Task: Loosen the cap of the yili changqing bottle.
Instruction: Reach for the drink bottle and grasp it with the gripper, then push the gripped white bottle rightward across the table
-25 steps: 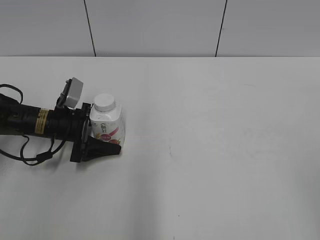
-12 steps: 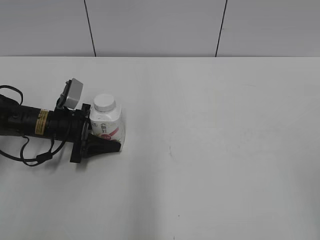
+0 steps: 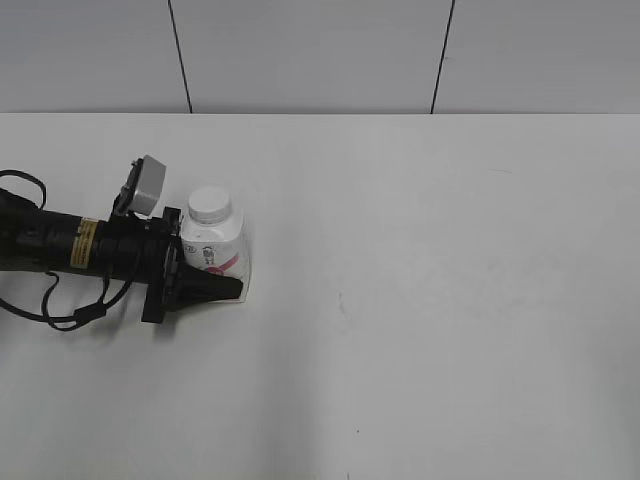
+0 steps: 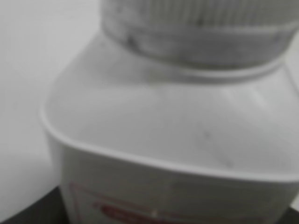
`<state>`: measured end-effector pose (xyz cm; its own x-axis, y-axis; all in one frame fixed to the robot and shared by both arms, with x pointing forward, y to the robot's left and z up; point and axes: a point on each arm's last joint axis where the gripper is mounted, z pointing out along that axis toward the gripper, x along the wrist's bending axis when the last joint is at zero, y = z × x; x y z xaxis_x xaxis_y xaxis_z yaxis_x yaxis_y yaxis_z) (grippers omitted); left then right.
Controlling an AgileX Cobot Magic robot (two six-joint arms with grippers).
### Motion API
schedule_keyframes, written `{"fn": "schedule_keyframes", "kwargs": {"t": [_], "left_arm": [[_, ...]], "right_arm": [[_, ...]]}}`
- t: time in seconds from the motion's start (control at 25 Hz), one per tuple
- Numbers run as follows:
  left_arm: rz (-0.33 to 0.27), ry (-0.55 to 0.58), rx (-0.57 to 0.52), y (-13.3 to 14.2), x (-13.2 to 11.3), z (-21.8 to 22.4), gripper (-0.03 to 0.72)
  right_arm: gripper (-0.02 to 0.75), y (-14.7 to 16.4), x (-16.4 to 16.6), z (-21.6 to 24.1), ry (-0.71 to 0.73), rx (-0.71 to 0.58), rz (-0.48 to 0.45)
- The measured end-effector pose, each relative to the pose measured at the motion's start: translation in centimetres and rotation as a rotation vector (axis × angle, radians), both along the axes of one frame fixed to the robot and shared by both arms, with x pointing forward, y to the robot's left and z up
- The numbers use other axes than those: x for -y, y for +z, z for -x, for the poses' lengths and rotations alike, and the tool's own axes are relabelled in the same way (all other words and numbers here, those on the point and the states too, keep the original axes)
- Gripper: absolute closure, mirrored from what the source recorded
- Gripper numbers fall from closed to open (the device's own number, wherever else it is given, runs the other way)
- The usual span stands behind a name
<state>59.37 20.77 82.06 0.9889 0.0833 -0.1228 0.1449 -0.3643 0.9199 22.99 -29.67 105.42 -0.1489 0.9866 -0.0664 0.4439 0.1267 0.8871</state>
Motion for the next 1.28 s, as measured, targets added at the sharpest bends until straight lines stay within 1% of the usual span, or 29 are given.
{"fn": "schedule_keyframes", "kwargs": {"t": [0.12,0.28,0.36,0.68,0.76,0.88,0.96,1.04,1.2,1.28], "left_arm": [[-0.012,0.016,-0.021,0.4,0.5,-0.1,0.259],[-0.007,-0.001,0.010,1.9,2.2,-0.1,0.260],[0.010,-0.008,0.023,2.5,3.3,0.0,0.260],[0.096,0.010,0.030,3.4,8.4,0.7,0.261],[0.105,0.008,0.037,3.4,9.5,1.0,0.261],[0.079,0.014,0.063,3.2,10.8,1.3,0.262],[0.071,0.014,0.079,3.2,11.2,1.4,0.262],[0.064,0.013,0.089,3.1,11.3,1.4,0.262],[0.023,0.037,0.098,2.8,11.2,1.2,0.263],[0.015,0.040,0.097,2.6,11.1,1.2,0.263]], "right_arm": [[0.173,0.0,0.0,0.0,0.000,0.000,0.000],[0.173,0.0,0.0,0.0,0.000,0.000,0.000],[0.173,0.0,0.0,0.0,0.000,0.000,0.000],[0.173,0.0,0.0,0.0,0.000,0.000,0.000],[0.173,0.0,0.0,0.0,0.000,0.000,0.000],[0.173,0.0,0.0,0.0,0.000,0.000,0.000],[0.173,0.0,0.0,0.0,0.000,0.000,0.000],[0.173,0.0,0.0,0.0,0.000,0.000,0.000],[0.173,0.0,0.0,0.0,0.000,0.000,0.000],[0.173,0.0,0.0,0.0,0.000,0.000,0.000]]}}
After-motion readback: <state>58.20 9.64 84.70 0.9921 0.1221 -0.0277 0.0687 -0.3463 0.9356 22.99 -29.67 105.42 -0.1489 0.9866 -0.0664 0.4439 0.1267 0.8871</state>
